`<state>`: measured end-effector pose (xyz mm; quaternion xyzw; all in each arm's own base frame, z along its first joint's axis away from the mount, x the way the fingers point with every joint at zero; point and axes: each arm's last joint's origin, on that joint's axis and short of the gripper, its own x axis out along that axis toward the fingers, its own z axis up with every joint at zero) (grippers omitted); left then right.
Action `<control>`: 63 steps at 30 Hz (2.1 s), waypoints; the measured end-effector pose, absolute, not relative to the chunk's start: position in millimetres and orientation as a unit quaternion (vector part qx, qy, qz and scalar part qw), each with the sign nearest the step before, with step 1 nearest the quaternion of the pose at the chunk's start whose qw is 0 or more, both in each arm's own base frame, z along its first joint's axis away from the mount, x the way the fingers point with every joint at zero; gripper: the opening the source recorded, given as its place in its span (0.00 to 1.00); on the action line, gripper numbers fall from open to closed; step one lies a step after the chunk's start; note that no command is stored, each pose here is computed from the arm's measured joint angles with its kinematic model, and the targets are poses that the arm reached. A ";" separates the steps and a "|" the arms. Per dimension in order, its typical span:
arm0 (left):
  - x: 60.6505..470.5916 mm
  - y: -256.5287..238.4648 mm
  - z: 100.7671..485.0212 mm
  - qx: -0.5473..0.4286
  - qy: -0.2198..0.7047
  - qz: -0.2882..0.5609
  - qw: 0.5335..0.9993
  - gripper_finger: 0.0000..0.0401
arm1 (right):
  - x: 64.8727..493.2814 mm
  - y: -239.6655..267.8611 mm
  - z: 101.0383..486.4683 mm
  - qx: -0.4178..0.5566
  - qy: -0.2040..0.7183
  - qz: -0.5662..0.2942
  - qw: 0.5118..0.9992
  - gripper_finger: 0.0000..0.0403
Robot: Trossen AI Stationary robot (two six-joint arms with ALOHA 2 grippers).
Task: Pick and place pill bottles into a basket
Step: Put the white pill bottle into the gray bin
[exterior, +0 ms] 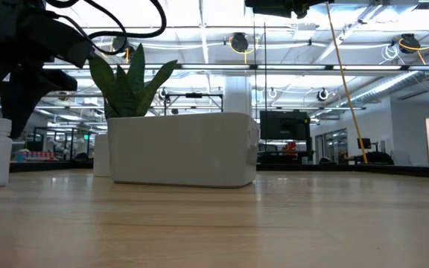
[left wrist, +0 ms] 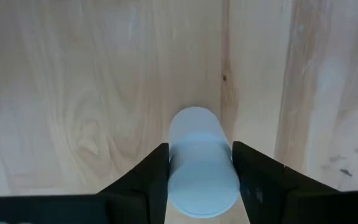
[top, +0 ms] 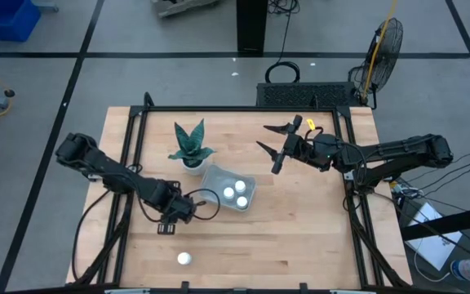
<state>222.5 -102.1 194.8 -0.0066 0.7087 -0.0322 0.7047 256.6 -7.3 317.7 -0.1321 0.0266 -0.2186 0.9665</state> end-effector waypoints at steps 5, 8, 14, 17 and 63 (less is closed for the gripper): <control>222.0 -98.2 205.1 0.001 0.721 -0.014 0.693 0.40 | 256.6 -7.3 317.5 -0.128 0.026 -0.219 0.967 0.58; 225.8 -97.9 216.2 0.021 0.715 -0.014 0.699 0.40 | 256.6 -7.3 316.8 -0.126 0.029 -0.218 0.967 0.58; 235.9 -89.9 250.2 0.060 0.698 0.006 0.714 0.40 | 256.6 -7.3 315.9 -0.125 0.034 -0.218 0.967 0.58; 242.8 -84.2 269.8 0.080 0.678 0.020 0.731 0.40 | 256.6 -7.3 315.7 -0.126 0.035 -0.218 0.967 0.58; 340.3 9.5 247.6 0.118 0.621 -0.097 0.769 0.40 | 256.4 -7.4 311.3 -0.128 0.057 -0.216 0.966 0.58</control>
